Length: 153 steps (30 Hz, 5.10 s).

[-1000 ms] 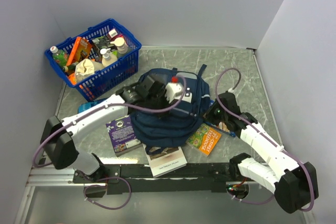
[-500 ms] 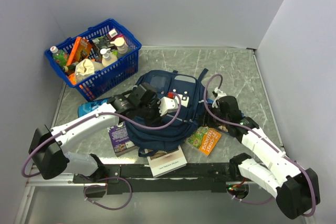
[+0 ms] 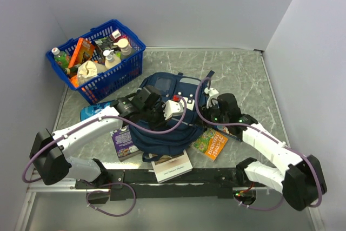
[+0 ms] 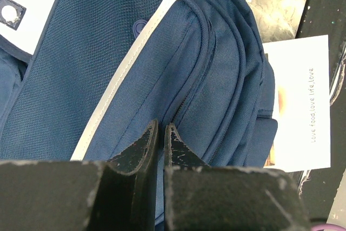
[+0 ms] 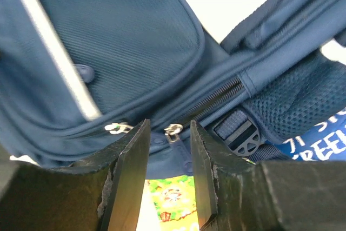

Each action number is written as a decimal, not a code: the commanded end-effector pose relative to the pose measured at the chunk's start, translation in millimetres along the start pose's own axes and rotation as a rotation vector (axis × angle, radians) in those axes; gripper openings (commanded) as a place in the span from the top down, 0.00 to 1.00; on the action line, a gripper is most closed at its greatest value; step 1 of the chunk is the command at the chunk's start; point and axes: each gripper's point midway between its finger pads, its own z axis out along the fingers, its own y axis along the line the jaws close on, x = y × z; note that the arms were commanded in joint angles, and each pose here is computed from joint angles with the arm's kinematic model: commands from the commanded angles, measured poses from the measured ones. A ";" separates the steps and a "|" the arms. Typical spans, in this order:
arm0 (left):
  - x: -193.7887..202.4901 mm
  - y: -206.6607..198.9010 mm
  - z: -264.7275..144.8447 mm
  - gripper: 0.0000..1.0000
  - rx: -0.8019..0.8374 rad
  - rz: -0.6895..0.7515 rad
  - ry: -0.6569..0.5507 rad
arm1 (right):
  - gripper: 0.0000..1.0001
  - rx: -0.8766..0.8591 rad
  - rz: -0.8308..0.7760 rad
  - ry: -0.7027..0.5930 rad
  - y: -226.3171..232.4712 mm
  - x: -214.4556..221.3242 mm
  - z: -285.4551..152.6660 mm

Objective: Pack the student bag
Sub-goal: Unzip the student bag at the center of the board, then pick up the stationery from the center of the board.

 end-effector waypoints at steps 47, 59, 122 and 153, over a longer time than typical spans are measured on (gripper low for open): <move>-72.0 27.0 -21.9 0.99 -0.085 -0.118 -0.133 | 1.00 0.111 0.105 0.032 49.4 46.0 -5.2; -74.7 18.0 -6.9 0.99 -0.083 -0.135 -0.090 | 1.00 0.090 0.197 -0.231 72.5 -20.9 -44.0; -149.5 8.3 -1.0 0.13 0.217 -0.323 -0.165 | 0.67 -0.048 -0.177 -0.258 150.1 -8.1 28.1; 156.9 137.7 -297.8 0.04 -0.665 -0.752 -0.162 | 0.00 -0.482 0.019 -0.094 209.0 -186.9 153.2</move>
